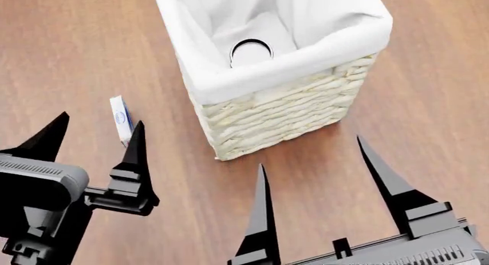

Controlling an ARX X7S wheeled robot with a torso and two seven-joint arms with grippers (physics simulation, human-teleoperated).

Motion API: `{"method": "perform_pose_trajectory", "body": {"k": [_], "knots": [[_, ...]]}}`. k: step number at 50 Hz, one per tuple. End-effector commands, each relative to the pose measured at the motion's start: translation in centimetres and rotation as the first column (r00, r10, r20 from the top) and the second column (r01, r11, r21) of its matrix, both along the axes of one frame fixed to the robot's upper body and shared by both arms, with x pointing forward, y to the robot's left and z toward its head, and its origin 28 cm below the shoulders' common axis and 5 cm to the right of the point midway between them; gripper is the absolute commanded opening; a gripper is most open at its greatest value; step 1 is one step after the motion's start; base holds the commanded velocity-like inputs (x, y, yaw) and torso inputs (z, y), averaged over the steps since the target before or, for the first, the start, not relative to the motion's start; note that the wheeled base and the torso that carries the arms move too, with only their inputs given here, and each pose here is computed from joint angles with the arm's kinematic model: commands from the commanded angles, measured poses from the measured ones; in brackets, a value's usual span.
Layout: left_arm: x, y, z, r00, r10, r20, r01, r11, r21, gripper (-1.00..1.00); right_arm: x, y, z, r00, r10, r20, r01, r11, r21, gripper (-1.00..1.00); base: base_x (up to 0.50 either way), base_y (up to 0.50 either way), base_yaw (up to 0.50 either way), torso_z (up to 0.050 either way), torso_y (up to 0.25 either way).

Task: Pick up the alphabet soup and the cream cheese box, and put them in the basket.

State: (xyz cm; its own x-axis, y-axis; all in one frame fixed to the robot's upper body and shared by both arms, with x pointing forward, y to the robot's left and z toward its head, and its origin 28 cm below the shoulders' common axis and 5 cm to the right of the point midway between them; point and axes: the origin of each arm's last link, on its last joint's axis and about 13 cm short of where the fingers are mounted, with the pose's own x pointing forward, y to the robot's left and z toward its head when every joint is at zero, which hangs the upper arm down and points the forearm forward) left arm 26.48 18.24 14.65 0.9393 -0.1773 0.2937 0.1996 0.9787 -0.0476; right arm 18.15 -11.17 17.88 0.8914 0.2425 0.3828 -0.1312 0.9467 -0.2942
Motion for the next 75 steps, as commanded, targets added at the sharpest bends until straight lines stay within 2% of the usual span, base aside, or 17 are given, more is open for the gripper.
{"method": "perform_pose_trajectory", "body": {"k": [1,5,12,22,26,50,53,75], "knots": [[2.4,-0.3,0.0,0.999,0.003,-0.036,-0.003,1.000,-0.006,1.00,0.1,-0.2,-0.1,1.000,-0.009,-0.006,0.009,1.000,0.001,1.00,0.00,0.00,0.00,0.000,0.000],[2.9,-0.3,0.0,0.999,0.006,-0.042,-0.007,1.000,-0.007,1.00,0.1,-0.2,-0.2,1.000,-0.005,-0.011,0.005,1.000,0.004,1.00,0.00,0.00,0.00,0.000,0.000],[5.2,-0.6,-0.9,0.995,0.044,-0.094,-0.044,0.999,0.000,1.00,0.0,-0.3,-0.4,1.000,-0.010,-0.015,0.011,1.000,0.014,1.00,0.00,0.00,0.00,0.000,0.000],[6.9,-0.8,-0.8,0.990,0.086,-0.110,-0.086,0.996,0.000,1.00,0.1,-0.1,-0.4,1.000,-0.010,-0.015,0.010,1.000,0.013,1.00,0.00,0.00,0.00,0.000,0.000],[7.5,-0.8,-1.6,0.985,0.114,-0.130,-0.112,0.993,0.022,1.00,0.1,-0.2,-0.5,1.000,-0.013,-0.018,0.013,1.000,0.015,1.00,0.00,0.00,0.00,0.000,0.000],[8.6,-0.2,-3.2,0.963,0.181,-0.200,-0.180,0.983,0.021,1.00,0.2,-0.2,-0.6,1.000,-0.014,-0.026,0.015,1.000,0.026,1.00,0.00,0.00,0.00,0.000,0.000],[8.6,-0.2,-3.7,0.958,0.179,-0.224,-0.184,0.983,0.001,1.00,0.2,-0.2,-0.8,1.000,-0.014,-0.028,0.015,1.000,0.025,1.00,0.00,0.00,0.00,0.000,0.000],[8.9,-0.1,-5.9,0.942,0.212,-0.259,-0.208,0.977,0.044,1.00,0.2,-0.2,-0.7,0.999,-0.020,-0.025,0.021,0.999,0.042,1.00,0.00,0.00,0.00,0.000,0.000]]}}
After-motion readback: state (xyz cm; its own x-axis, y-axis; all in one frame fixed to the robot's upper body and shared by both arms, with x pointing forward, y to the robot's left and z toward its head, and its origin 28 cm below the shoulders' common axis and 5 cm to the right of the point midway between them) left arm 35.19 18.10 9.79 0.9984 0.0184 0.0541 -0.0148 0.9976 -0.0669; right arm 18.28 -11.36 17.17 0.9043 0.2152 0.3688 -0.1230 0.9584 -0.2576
